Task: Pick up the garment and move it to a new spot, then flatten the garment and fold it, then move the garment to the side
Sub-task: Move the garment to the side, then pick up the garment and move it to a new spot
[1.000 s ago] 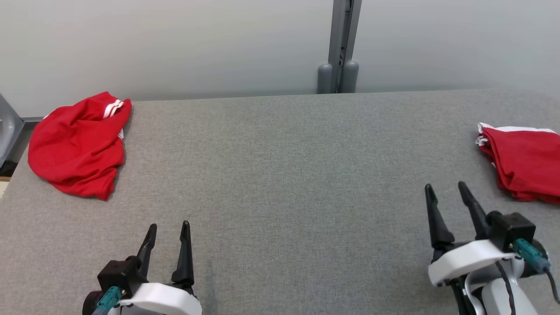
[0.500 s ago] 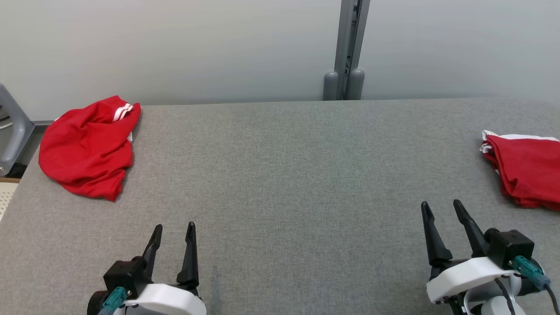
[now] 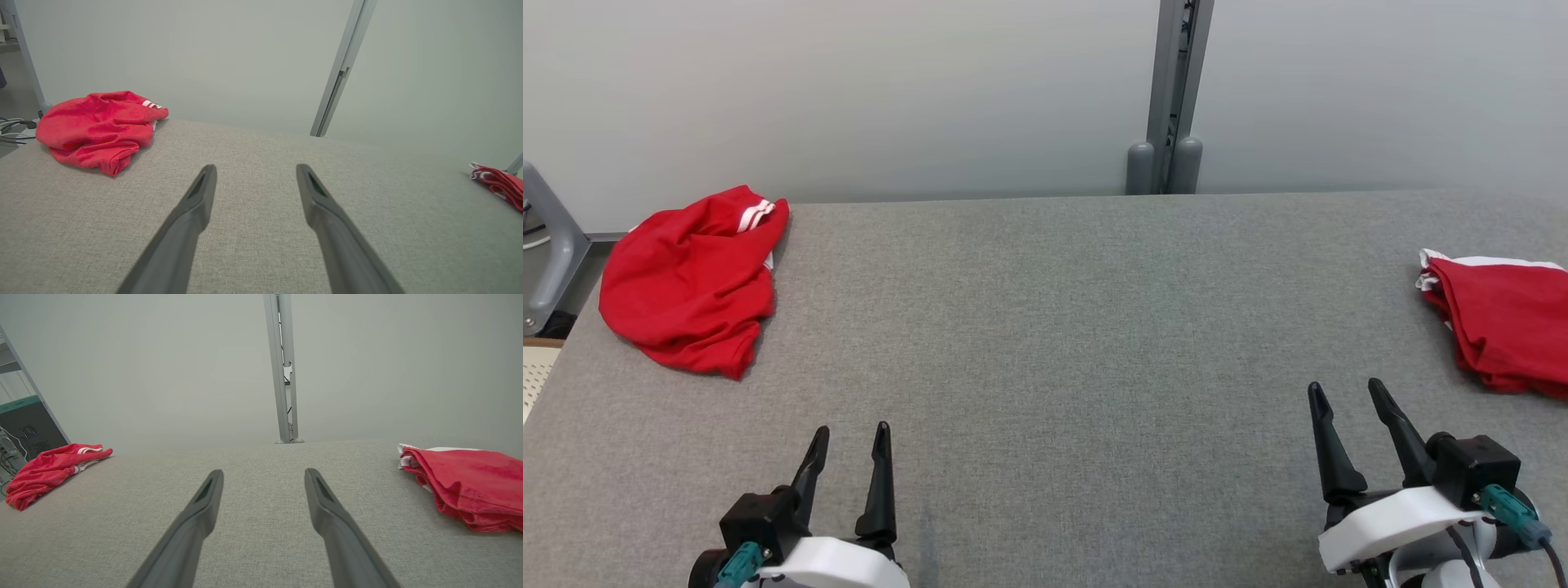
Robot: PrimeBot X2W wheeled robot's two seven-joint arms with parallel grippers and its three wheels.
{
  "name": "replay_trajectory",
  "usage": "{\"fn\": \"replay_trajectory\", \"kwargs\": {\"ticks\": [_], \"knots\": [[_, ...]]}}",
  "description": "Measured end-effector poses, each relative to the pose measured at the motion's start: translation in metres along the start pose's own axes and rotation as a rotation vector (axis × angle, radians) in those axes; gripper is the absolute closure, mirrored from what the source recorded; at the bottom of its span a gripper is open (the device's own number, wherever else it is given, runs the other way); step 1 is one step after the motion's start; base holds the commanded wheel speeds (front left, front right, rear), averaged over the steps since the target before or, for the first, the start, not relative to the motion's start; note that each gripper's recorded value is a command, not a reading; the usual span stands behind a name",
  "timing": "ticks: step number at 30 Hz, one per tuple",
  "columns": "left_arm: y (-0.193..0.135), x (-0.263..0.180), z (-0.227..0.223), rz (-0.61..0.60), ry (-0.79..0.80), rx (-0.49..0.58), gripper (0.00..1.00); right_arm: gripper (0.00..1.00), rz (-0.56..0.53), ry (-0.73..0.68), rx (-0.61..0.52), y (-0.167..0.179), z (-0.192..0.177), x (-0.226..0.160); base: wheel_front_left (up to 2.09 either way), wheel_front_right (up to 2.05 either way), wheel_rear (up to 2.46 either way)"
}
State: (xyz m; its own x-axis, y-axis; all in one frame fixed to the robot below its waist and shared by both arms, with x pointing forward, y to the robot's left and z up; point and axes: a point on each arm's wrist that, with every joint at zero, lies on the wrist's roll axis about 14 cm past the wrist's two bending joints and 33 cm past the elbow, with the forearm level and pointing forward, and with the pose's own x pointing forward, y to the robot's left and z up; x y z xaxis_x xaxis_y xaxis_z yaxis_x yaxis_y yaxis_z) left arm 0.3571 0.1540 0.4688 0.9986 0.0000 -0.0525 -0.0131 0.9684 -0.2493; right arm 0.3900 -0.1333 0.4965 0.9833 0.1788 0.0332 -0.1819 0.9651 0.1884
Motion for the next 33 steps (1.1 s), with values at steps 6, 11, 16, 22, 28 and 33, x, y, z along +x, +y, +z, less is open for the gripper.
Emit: {"fn": "replay_trajectory", "kwargs": {"ticks": [6,11,16,22,28,33], "knots": [[-0.001,-0.002,0.0,-0.002,0.001,0.0,0.0,0.0,0.006,0.0,0.003,0.002,0.0,0.0,0.0,0.0,0.0],[0.001,-0.003,0.0,0.002,-0.001,0.0,0.0,0.0,0.014,0.001,0.002,0.005,0.0,0.001,0.0,0.0,0.0],[0.007,-0.006,0.001,0.022,-0.005,0.001,0.0,0.0,0.035,0.006,0.003,0.012,-0.002,0.005,0.0,0.0,0.0],[0.027,-0.013,0.009,0.082,-0.029,0.008,0.0,0.0,0.088,0.02,0.008,0.029,-0.007,0.014,0.0,0.0,0.0],[0.056,-0.027,0.019,0.175,-0.061,0.015,0.0,0.0,0.171,0.032,0.005,0.057,-0.013,0.031,0.0,0.0,0.0],[0.084,-0.045,0.024,0.271,-0.079,0.016,0.0,0.0,0.262,0.054,0.006,0.089,-0.021,0.045,0.0,0.0,0.0]]}}
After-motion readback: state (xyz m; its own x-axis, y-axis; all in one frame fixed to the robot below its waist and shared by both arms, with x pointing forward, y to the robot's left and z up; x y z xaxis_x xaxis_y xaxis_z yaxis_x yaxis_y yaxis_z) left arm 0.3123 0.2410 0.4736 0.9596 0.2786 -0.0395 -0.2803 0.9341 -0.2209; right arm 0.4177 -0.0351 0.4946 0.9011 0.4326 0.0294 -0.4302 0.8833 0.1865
